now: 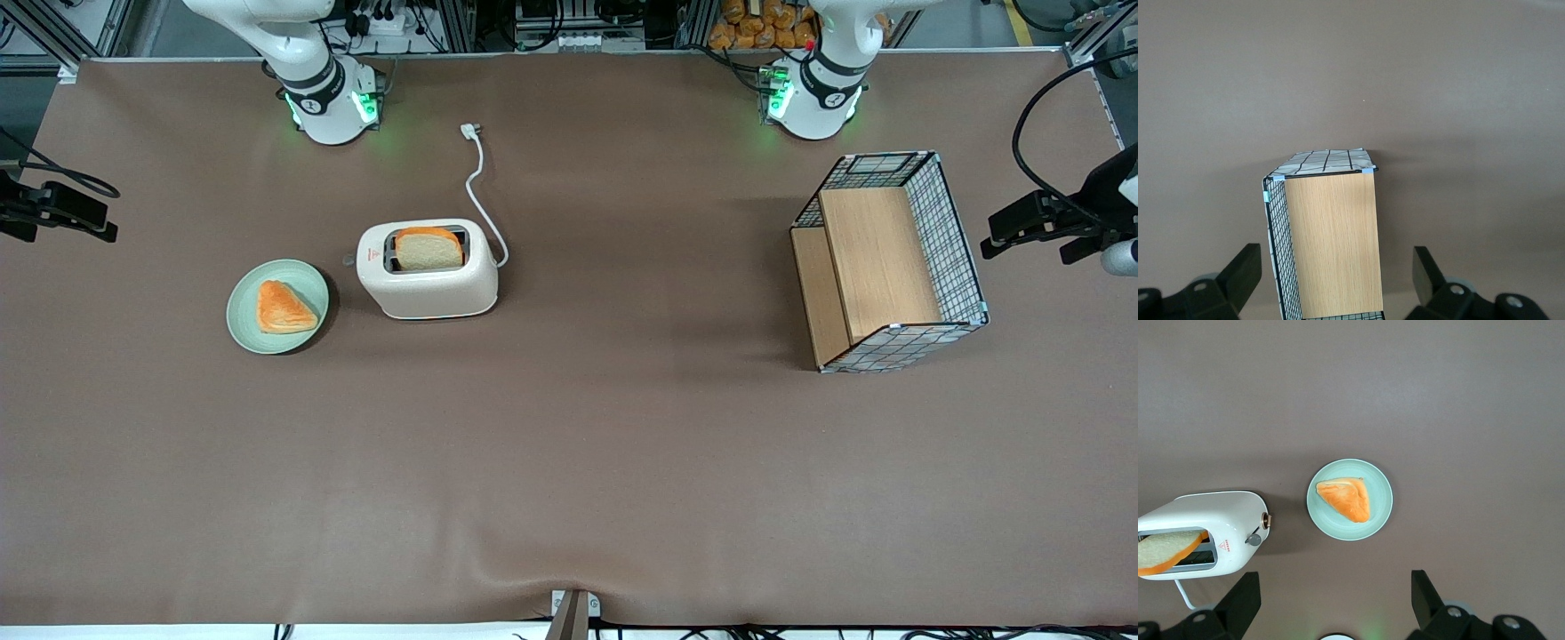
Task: Press toaster button with right arm
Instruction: 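Move the right gripper out from rest toward the white toaster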
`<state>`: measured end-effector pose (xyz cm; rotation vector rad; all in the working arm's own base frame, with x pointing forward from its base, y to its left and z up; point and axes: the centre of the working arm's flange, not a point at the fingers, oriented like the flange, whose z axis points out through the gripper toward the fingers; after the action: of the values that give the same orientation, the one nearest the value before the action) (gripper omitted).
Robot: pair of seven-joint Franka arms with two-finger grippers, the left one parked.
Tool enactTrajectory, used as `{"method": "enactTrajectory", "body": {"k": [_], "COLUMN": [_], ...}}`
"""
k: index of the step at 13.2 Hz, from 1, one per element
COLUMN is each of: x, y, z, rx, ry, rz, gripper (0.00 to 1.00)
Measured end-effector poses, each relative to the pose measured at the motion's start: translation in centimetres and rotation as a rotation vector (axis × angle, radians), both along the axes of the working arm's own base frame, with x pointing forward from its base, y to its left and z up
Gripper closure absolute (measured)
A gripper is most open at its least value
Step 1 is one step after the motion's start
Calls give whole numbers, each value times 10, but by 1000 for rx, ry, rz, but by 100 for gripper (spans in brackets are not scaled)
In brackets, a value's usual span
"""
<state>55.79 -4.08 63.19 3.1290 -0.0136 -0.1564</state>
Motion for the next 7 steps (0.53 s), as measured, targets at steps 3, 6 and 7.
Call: {"method": "enactTrajectory", "body": {"k": [3, 6, 7], "x": [0, 1, 1], "y": [0, 0, 1], "z": [-1, -1, -2], "rx": [0, 0, 1], "ry": [1, 2, 6], "rz": [0, 1, 4], "gripper": [0, 0, 0]}}
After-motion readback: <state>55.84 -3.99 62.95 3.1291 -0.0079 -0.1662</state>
